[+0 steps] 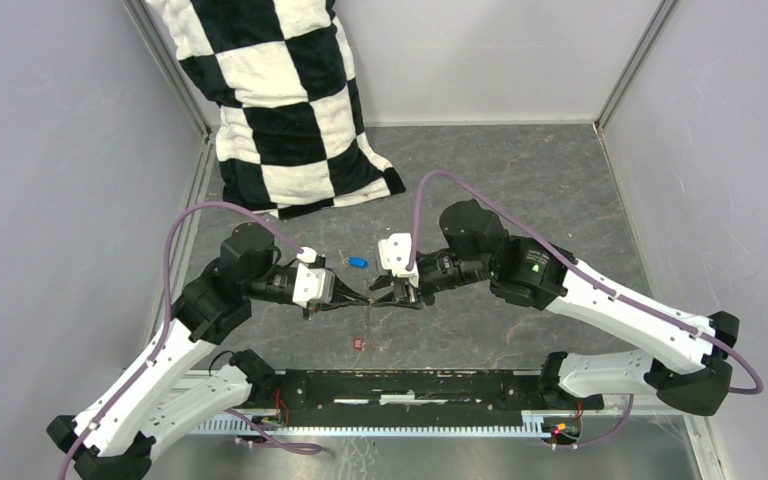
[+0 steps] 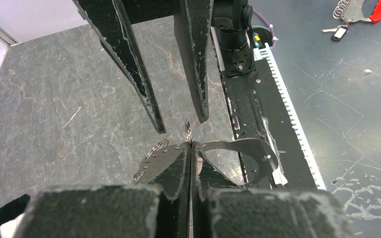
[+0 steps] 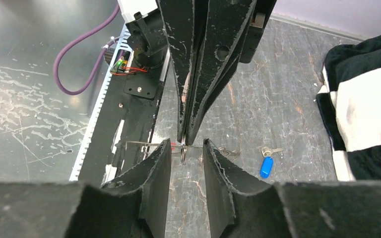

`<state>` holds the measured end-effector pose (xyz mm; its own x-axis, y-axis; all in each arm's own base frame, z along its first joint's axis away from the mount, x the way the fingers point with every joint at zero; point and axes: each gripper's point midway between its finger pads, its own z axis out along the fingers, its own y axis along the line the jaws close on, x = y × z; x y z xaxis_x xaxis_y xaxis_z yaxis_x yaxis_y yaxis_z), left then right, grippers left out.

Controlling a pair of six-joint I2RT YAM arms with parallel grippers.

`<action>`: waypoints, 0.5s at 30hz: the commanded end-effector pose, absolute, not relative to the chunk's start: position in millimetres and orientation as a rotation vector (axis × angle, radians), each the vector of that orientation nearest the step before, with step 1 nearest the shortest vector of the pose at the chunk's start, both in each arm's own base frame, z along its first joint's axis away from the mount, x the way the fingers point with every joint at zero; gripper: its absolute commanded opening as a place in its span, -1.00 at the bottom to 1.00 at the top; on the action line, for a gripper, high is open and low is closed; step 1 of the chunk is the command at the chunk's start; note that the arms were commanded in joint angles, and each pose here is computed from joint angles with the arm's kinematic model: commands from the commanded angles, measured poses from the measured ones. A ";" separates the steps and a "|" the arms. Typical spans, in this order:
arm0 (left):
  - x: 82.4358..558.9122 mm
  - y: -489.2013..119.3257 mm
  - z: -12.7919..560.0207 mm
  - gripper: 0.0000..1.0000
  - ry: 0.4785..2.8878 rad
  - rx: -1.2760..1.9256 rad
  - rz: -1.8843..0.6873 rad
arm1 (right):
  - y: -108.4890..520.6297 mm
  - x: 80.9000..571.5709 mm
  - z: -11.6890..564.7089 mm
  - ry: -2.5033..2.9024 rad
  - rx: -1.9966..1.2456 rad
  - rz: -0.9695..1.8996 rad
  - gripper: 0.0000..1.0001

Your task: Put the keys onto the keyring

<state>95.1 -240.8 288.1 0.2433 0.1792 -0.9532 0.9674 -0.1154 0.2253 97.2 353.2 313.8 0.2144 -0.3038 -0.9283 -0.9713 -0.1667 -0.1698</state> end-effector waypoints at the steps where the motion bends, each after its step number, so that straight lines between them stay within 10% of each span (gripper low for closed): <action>1: 95.1 -241.5 315.3 -0.96 1.006 1.525 -0.949 | 359.1 102.6 325.3 1.222 -1.612 0.976 -0.32; 13: 94.1 -240.5 312.7 -0.95 1.008 1.525 -0.949 | 360.7 111.2 334.4 1.210 -1.548 0.944 -0.99; 15: 94.0 -240.6 312.3 -0.51 1.017 1.522 -0.954 | 359.8 109.7 341.3 1.165 -1.495 0.961 -0.99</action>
